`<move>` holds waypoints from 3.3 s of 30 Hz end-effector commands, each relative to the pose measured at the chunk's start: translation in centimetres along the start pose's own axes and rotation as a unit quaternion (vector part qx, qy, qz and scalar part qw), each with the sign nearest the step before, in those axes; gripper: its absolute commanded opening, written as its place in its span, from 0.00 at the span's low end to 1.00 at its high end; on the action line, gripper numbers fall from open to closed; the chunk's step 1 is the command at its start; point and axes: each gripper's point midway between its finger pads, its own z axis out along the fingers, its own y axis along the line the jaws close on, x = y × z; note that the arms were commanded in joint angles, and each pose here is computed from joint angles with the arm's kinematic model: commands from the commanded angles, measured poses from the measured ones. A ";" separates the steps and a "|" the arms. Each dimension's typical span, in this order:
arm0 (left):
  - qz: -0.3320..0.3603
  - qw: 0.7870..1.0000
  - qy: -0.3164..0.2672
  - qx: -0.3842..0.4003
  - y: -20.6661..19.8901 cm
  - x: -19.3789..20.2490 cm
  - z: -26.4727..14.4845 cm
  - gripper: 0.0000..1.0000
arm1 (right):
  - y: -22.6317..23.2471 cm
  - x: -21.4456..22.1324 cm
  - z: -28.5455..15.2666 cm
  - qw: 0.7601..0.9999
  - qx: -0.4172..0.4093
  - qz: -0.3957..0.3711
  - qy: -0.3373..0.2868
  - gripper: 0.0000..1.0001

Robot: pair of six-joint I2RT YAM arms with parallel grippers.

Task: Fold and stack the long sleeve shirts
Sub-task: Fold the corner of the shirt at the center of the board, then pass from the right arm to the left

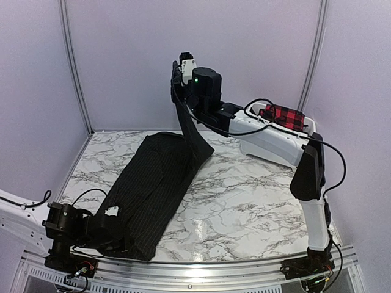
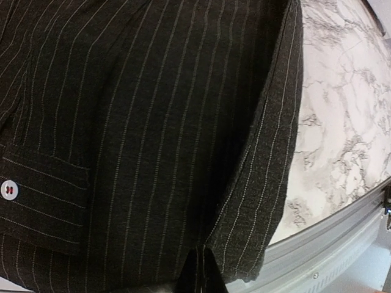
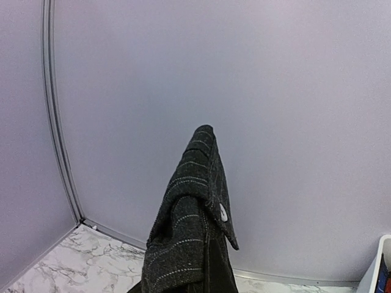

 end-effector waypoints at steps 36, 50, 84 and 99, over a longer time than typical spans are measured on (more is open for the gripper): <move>0.225 0.969 0.102 -0.017 -9.7 3.5 6.6 0.00 | -14.7 35.8 -14.1 0.883 0.095 0.115 0.444 0.00; 0.179 0.982 0.062 0.008 -10.3 1.7 4.9 0.00 | -11.8 26.1 -7.1 0.919 0.028 0.083 0.385 0.00; 0.154 0.974 -0.155 0.055 -8.9 -23.6 -1.7 0.72 | 10.1 18.7 -12.0 0.906 -0.299 0.063 0.294 0.00; 0.161 0.972 -0.120 0.120 -10.5 -26.5 1.9 0.65 | 11.2 18.1 -12.3 0.895 -0.327 0.083 0.292 0.00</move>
